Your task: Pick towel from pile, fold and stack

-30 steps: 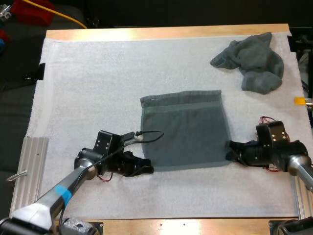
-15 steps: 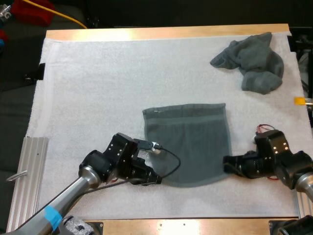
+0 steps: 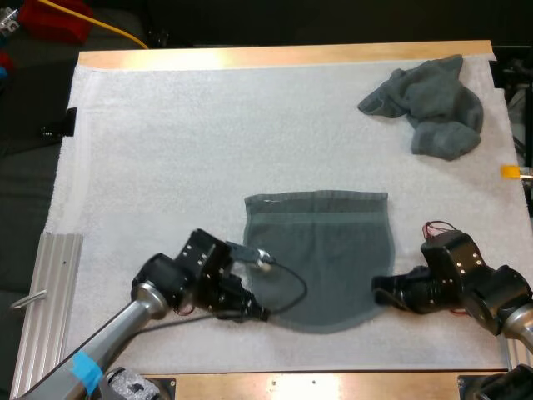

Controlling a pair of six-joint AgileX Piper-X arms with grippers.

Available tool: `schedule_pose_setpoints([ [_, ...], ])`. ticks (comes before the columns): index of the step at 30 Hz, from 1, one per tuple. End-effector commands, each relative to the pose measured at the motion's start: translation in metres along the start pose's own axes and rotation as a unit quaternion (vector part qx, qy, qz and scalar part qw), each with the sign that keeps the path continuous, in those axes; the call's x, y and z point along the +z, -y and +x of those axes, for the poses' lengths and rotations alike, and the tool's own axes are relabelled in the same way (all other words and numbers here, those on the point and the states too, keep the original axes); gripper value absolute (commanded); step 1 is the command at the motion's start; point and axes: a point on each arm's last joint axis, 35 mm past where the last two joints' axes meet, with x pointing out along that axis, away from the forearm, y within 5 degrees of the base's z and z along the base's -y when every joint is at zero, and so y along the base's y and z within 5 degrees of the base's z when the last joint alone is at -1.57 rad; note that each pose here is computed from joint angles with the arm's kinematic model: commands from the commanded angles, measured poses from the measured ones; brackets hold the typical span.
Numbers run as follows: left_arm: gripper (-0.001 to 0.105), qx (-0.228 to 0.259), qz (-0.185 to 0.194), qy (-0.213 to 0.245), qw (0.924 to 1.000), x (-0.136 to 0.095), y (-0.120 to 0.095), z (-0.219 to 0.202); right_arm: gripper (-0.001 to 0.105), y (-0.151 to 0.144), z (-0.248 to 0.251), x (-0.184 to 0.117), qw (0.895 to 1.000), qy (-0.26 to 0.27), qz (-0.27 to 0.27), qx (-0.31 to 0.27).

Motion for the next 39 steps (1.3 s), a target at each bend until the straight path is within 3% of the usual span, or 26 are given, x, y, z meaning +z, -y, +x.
schedule_pose_setpoints([
  [1,0.000,-0.017,-0.008,0.007,0.9998,0.006,-0.001,-0.001,0.001,-0.003,0.000,0.005,1.000,0.020,0.007,0.011],
  [9,0.000,-0.071,-0.079,0.036,0.9937,0.035,-0.032,-0.007,0.001,-0.006,0.021,0.034,0.994,0.082,0.050,0.052],
  [17,0.000,-0.075,-0.068,0.075,0.9920,0.092,-0.026,-0.018,0.001,0.018,0.035,0.067,0.978,0.156,0.119,0.065],
  [18,0.000,-0.066,-0.069,0.079,0.9923,0.109,-0.026,-0.016,0.001,0.028,0.036,0.073,0.972,0.172,0.147,0.058],
  [23,0.000,-0.028,-0.072,0.093,0.9926,0.129,-0.028,-0.013,0.001,0.042,0.040,0.084,0.961,0.197,0.183,0.064],
  [24,0.000,0.009,-0.078,0.104,0.9914,0.139,-0.033,-0.009,0.001,0.047,0.046,0.090,0.955,0.210,0.198,0.068],
  [33,0.001,0.068,-0.068,0.148,0.9843,0.147,-0.037,-0.010,0.001,0.055,0.058,0.093,0.945,0.230,0.231,0.041],
  [36,0.017,0.064,-0.060,0.157,0.9837,0.149,-0.036,-0.010,0.001,0.055,0.057,0.094,0.943,0.237,0.228,0.043],
  [39,0.043,0.036,-0.050,0.157,0.9857,0.151,-0.033,-0.010,0.010,0.053,0.055,0.097,0.942,0.248,0.221,0.052],
])
